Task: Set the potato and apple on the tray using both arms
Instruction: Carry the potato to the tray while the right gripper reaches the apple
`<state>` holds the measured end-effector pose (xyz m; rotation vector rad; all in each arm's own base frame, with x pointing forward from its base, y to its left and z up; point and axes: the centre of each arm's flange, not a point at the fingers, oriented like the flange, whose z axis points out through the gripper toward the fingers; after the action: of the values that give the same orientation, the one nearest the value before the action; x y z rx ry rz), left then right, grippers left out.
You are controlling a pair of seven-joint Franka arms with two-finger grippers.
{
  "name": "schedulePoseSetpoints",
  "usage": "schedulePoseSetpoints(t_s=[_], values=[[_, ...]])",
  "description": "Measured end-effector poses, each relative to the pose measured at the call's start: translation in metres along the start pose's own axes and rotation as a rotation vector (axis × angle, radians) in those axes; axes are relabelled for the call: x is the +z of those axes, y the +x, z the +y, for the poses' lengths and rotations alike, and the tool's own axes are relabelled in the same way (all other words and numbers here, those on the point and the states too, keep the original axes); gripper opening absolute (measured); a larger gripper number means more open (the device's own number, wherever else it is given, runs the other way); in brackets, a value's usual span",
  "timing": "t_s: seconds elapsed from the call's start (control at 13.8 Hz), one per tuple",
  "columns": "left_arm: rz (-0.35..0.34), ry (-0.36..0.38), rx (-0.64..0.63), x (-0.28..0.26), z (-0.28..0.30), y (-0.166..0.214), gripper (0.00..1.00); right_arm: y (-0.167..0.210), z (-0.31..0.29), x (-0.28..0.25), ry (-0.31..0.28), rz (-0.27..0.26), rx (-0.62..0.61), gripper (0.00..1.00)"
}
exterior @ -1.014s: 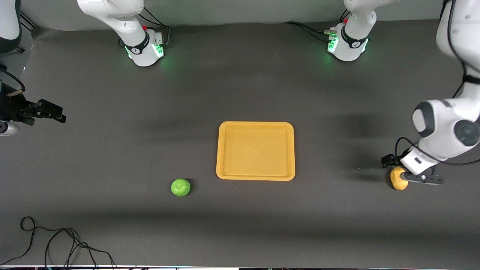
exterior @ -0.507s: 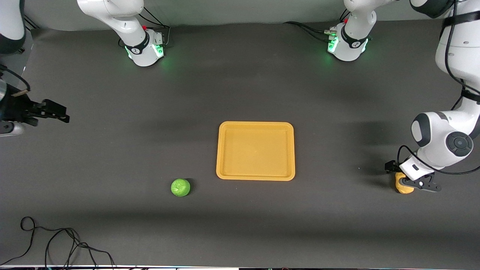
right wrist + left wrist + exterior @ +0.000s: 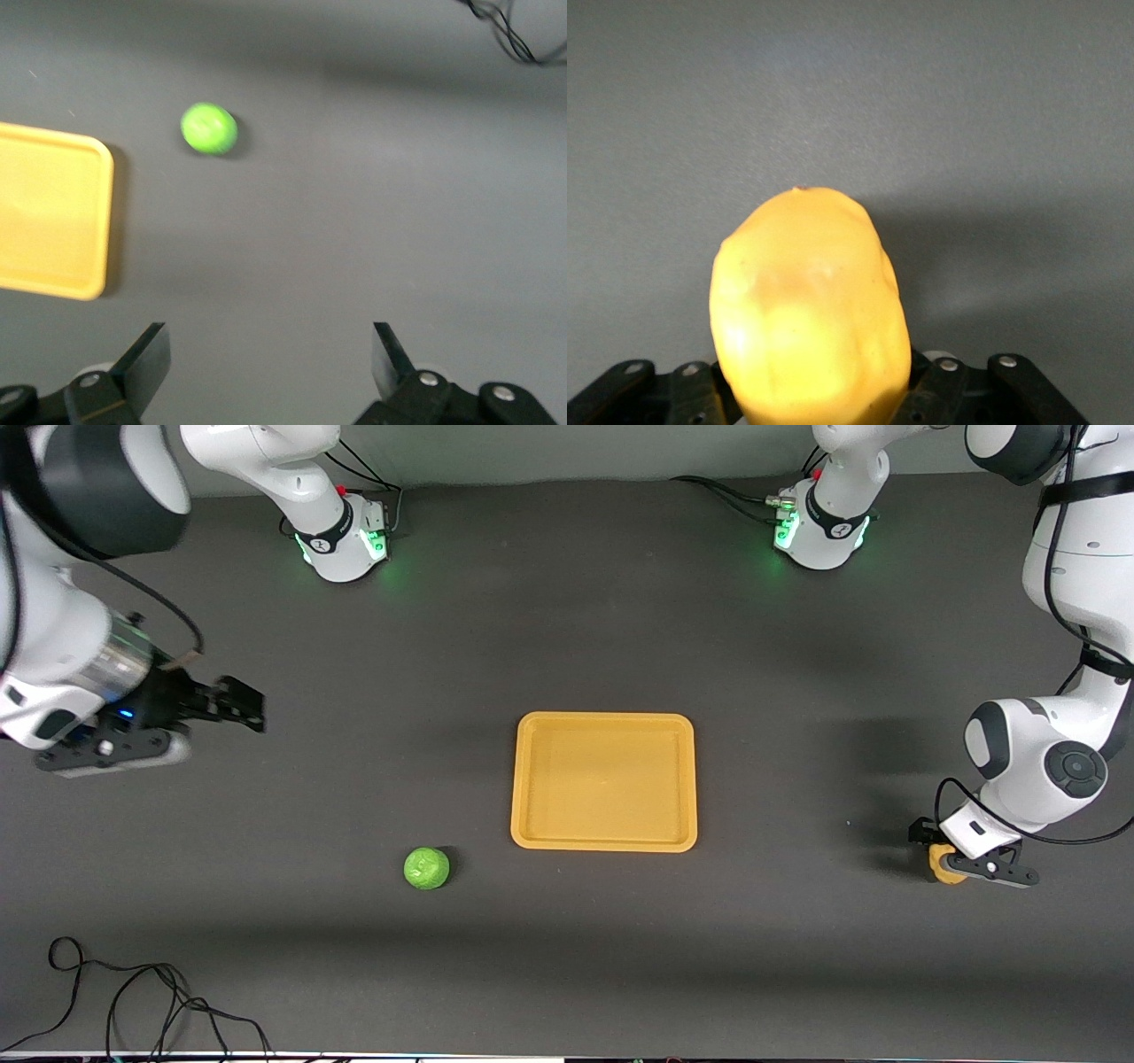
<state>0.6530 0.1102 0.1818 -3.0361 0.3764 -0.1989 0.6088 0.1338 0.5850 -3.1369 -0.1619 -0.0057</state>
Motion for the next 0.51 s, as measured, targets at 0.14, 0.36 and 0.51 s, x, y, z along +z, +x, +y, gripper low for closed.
schedulePoseSetpoints(t_s=[0.14, 0.36, 0.51], values=[[-0.018, -0.006, -0.023, -0.012, -0.001, 0.005, 0.44, 0.025, -0.038, 0.011, 0.008, 0.013, 0.008, 1.00], [-0.054, -0.040, -0.149, -0.048, 0.053, 0.030, 0.39, 0.051, -0.071, 0.042, 0.007, 0.001, 0.028, 1.00], [-0.054, -0.061, -0.259, -0.065, 0.141, 0.054, 0.39, 0.065, -0.073, 0.066, 0.009, 0.010, 0.031, 1.00]])
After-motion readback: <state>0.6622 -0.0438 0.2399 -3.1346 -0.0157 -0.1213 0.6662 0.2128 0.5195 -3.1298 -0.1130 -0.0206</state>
